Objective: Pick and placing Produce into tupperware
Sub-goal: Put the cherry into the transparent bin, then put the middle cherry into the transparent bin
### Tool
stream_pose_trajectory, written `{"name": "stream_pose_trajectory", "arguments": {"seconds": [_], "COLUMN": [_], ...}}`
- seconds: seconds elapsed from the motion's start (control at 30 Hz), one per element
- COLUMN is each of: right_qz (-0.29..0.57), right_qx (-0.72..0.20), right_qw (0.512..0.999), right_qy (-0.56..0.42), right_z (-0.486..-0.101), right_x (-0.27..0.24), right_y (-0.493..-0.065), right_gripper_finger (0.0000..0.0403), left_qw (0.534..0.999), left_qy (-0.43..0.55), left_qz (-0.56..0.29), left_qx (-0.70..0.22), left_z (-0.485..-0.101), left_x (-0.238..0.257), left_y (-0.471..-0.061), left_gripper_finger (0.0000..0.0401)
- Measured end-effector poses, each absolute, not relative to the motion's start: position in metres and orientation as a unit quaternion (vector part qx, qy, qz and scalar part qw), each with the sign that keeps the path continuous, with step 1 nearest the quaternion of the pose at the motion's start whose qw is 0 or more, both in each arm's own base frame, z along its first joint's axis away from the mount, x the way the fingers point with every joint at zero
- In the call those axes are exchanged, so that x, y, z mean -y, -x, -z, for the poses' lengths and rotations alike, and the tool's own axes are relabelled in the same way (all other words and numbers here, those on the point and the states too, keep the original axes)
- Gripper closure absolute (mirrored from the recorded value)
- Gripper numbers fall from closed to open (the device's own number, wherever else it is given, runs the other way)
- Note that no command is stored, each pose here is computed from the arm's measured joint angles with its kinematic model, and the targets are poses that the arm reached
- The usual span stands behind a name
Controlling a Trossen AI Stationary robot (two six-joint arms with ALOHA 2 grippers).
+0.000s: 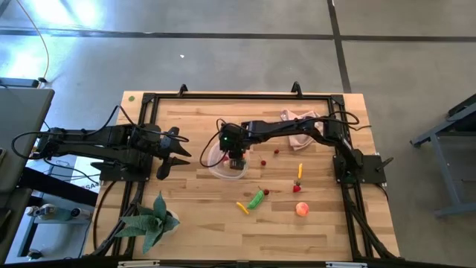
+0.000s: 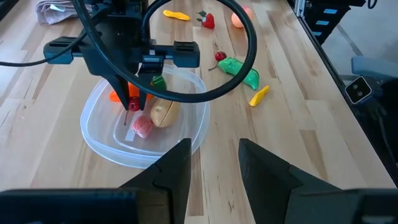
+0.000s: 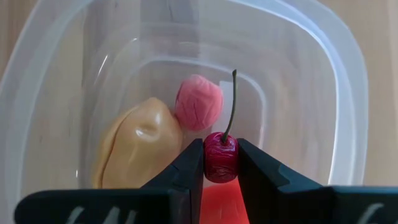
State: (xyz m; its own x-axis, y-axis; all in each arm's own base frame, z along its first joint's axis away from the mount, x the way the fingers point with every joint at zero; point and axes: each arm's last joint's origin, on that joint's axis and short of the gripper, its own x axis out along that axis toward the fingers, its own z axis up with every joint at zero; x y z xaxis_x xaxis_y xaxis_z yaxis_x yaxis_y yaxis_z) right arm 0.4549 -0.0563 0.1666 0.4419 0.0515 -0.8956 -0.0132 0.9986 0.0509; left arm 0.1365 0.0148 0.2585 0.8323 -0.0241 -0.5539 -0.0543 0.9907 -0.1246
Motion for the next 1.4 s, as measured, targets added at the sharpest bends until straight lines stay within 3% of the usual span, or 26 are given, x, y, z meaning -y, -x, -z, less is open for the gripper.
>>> {"name": "stream_pose_trajectory", "arguments": {"seconds": [0.17,0.53,0.7,1.0,1.17,1.4], "right_qz": [-0.021,-0.019,-0.019,0.001,0.068,0.124], "right_qx": [-0.528,-0.527,-0.534,-0.576,-0.62,-0.63], "right_qw": [0.849,0.85,0.845,0.817,0.781,0.767], "right_qy": [-0.016,-0.016,-0.016,-0.005,0.009,0.004], "right_z": [-0.167,-0.167,-0.176,-0.233,-0.249,-0.259], "right_x": [0.056,0.056,0.057,0.055,0.048,0.032], "right_y": [-0.455,-0.455,-0.456,-0.453,-0.441,-0.41], "right_gripper_finger": [0.0323,0.0256,0.0254,0.0253,0.0253,0.0253], "left_qw": [0.955,0.955,0.955,0.955,0.955,0.955], "left_qy": [0.068,0.068,0.068,0.068,0.068,0.068], "left_qz": [-0.008,-0.008,-0.008,-0.008,-0.008,-0.008], "left_qx": [-0.289,-0.29,-0.29,-0.289,-0.289,-0.29], "left_z": [-0.259,-0.259,-0.259,-0.259,-0.259,-0.258], "left_x": [-0.015,-0.015,-0.015,-0.015,-0.015,-0.015], "left_y": [-0.136,-0.136,-0.136,-0.136,-0.136,-0.137], "left_gripper_finger": [0.0279,0.0279,0.0279,0.0279,0.0279,0.0279]}}
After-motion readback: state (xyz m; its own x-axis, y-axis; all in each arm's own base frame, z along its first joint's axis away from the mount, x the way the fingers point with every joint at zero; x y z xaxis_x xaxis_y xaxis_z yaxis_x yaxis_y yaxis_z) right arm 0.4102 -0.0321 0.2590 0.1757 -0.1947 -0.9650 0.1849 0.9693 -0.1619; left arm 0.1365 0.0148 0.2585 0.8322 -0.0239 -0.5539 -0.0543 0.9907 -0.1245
